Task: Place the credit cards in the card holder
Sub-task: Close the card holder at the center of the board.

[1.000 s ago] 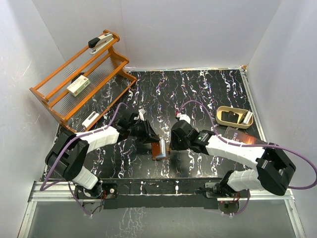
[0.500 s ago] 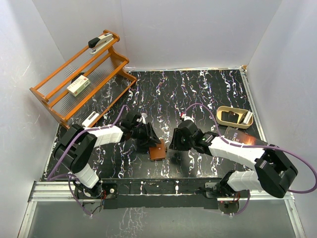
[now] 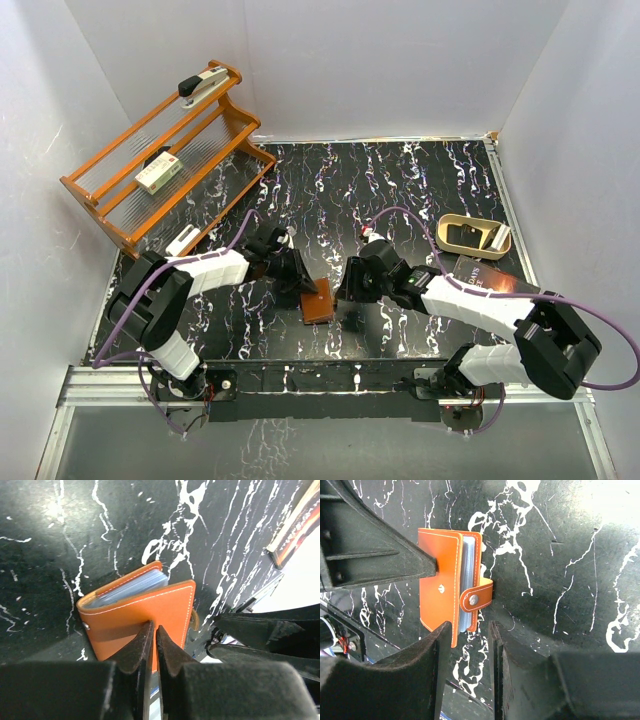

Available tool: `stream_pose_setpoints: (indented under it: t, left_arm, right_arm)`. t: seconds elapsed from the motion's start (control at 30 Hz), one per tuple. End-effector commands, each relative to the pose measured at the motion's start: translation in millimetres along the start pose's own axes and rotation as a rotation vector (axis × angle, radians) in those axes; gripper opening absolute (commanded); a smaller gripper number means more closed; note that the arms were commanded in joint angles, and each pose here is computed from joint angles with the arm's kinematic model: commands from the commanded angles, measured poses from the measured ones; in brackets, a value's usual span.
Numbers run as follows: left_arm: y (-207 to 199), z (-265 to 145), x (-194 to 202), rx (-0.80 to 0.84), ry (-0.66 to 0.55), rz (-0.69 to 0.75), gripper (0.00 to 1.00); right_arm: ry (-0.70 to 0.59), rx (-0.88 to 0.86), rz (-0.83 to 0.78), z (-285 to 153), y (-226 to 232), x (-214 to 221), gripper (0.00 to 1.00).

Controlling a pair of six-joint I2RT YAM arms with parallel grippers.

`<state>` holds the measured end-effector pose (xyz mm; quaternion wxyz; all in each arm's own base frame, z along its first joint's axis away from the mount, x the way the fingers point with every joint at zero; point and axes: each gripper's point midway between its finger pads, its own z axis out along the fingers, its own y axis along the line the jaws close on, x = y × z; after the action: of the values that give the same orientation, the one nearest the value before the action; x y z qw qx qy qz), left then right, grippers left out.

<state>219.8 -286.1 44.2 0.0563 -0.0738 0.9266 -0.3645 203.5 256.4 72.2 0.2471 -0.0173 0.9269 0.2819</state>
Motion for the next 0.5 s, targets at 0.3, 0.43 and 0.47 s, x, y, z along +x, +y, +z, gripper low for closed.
stream_pose_setpoints:
  t: [0.3,0.43,0.47]
  left_arm:
    - [15.3,1.4,15.8,-0.018,0.017,0.004,0.03]
    - [25.7,5.1,18.8,-0.048,0.023,-0.001,0.04]
    - [26.7,5.4,18.9,-0.051,0.024,0.000,0.04]
  right_arm:
    - [-0.039,-0.085,-0.022,10.3,23.9,-24.4,0.36]
    - [-0.012,-0.093,-0.033,17.4,23.4,-20.3,0.38]
    - [-0.007,-0.097,-0.034,18.9,24.1,-20.1,0.38]
